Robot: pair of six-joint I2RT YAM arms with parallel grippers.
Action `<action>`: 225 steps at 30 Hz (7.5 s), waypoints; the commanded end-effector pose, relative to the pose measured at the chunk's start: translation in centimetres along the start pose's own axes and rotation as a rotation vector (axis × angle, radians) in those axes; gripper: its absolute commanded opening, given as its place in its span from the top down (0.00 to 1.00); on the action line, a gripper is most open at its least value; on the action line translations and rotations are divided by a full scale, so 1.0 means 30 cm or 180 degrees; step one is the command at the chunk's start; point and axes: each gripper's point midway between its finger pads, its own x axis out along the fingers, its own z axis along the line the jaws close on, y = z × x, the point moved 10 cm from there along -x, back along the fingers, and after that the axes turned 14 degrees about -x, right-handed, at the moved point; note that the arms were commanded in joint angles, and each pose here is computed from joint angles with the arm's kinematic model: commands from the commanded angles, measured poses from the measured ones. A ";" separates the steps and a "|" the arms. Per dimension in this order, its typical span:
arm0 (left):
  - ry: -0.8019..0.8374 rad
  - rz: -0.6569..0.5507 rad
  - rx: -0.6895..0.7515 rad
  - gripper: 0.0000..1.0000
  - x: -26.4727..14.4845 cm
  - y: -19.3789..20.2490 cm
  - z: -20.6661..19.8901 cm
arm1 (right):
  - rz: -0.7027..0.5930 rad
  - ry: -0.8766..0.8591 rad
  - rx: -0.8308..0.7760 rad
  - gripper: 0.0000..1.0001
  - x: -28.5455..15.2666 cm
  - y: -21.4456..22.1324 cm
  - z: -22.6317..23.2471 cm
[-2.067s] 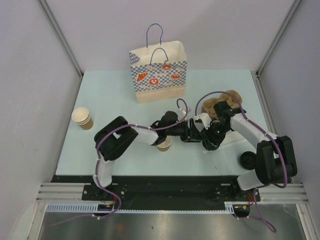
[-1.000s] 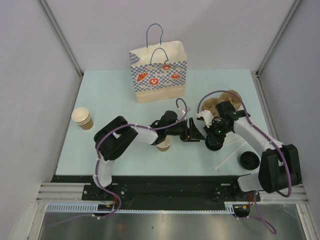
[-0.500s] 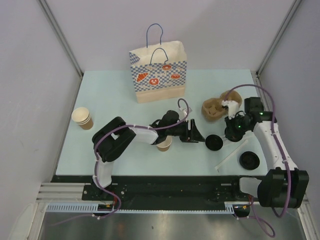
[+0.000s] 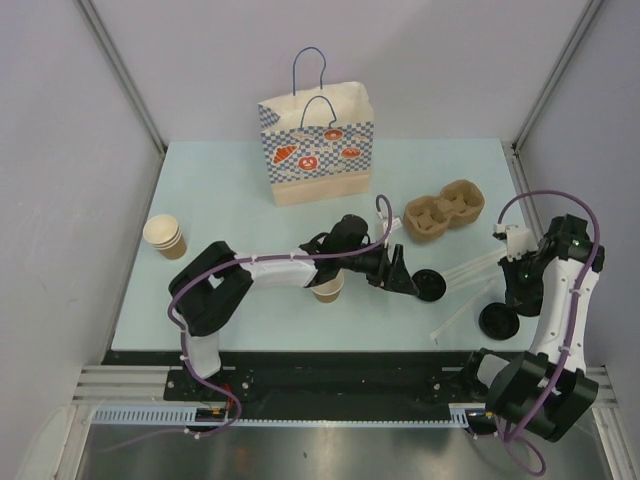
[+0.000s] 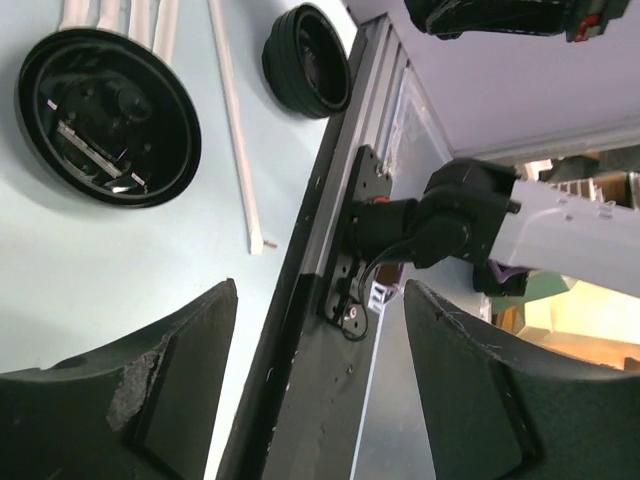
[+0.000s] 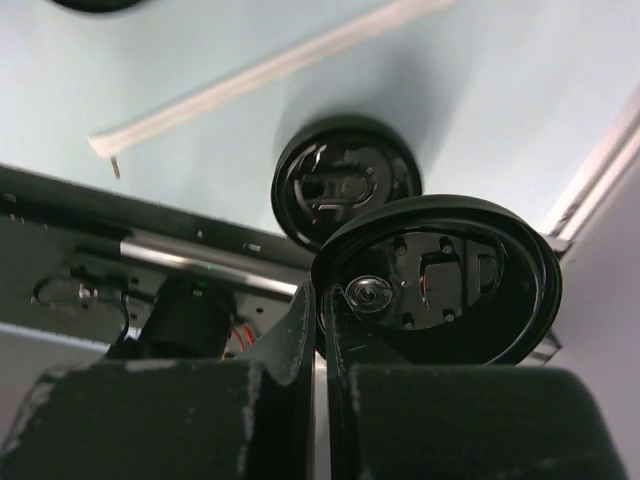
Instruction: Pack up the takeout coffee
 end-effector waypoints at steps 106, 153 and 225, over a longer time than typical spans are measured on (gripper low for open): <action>-0.0426 -0.1652 0.3351 0.01 -0.869 -0.022 -0.435 | -0.2141 -0.4248 -0.0110 1.00 -0.106 -0.565 0.357; -0.0015 -0.1554 0.5919 0.69 -0.564 0.120 -0.557 | -0.1337 -0.5179 -0.0098 1.00 -0.116 -0.522 0.518; -0.2337 0.0506 0.0723 1.00 -0.627 -0.151 -0.058 | -0.1677 -0.2093 -0.0084 0.00 0.130 -0.635 0.329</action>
